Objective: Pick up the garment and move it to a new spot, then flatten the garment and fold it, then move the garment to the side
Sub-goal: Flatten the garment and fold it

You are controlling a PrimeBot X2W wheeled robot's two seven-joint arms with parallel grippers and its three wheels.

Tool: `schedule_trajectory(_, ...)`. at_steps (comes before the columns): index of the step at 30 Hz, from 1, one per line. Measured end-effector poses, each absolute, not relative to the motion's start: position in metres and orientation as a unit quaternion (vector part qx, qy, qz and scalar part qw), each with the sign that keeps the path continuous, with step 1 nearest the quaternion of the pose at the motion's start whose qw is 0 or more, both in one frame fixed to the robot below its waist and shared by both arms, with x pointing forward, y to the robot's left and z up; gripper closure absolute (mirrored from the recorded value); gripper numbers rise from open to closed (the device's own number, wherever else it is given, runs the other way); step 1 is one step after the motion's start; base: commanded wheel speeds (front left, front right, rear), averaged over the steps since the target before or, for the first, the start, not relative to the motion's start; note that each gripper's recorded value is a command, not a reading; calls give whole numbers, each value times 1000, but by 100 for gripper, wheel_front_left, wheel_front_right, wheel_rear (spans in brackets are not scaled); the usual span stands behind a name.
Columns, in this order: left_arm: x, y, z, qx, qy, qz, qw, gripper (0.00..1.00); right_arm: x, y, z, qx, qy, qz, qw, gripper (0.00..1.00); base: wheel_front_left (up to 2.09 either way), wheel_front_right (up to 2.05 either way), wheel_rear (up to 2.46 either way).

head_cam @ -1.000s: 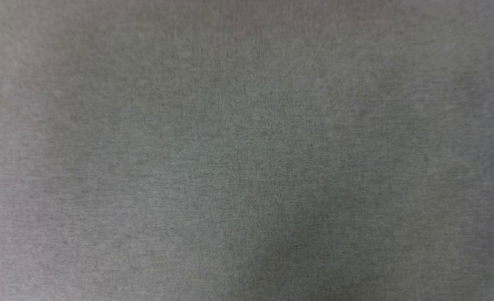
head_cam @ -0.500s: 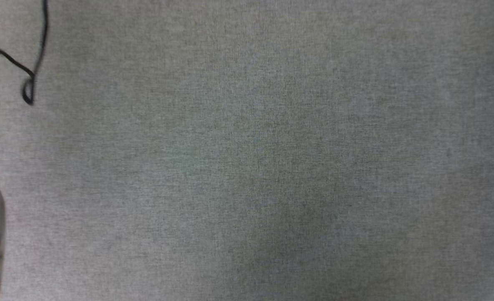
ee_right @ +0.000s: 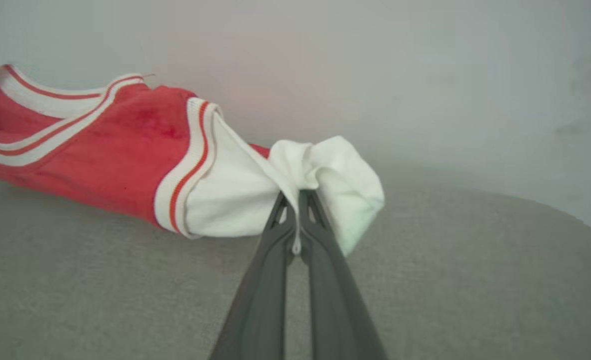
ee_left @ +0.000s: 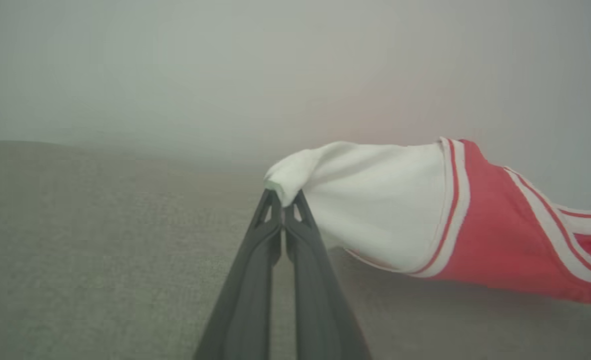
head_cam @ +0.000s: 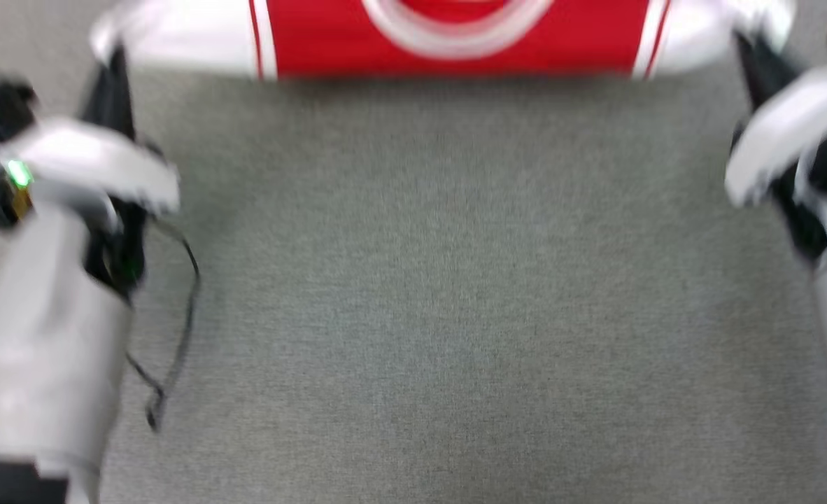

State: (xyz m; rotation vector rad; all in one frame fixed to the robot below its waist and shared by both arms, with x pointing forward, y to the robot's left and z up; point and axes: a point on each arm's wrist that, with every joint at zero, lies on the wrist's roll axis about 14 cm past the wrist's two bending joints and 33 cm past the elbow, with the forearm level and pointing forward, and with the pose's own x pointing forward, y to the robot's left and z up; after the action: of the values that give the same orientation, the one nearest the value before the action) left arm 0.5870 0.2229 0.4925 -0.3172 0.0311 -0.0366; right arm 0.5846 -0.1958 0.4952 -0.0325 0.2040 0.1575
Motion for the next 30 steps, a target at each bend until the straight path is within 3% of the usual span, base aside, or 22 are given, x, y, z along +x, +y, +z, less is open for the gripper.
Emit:
schedule_trajectory(17, 378, 239, 442, -180, 82, 49, 979, 100, 365, -213, 432, 40, 218, 48, 974, 100, 0, 0, 0)
schedule_trajectory(26, 313, 240, 421, -158, 136, 67, 976, 100, 286, -205, 395, 52, 296, 32, 953, 100, 0, 0, 0)
schedule_trajectory(27, 309, 238, 421, -156, 139, 68, 976, 100, 281, -203, 392, 56, 305, 33, 950, 95, 0, 0, 0)
schedule_trajectory(28, 307, 238, 421, -155, 140, 68, 976, 100, 277, -200, 388, 56, 314, 37, 947, 53, 0, 0, 0)
schedule_trajectory(29, 306, 237, 422, -155, 141, 68, 976, 100, 276, -198, 388, 56, 315, 38, 947, 0, 0, 0, 0)
schedule_trajectory(30, 306, 235, 424, -153, 139, 65, 976, 100, 276, -198, 388, 55, 315, 39, 947, 0, 0, 0, 0)
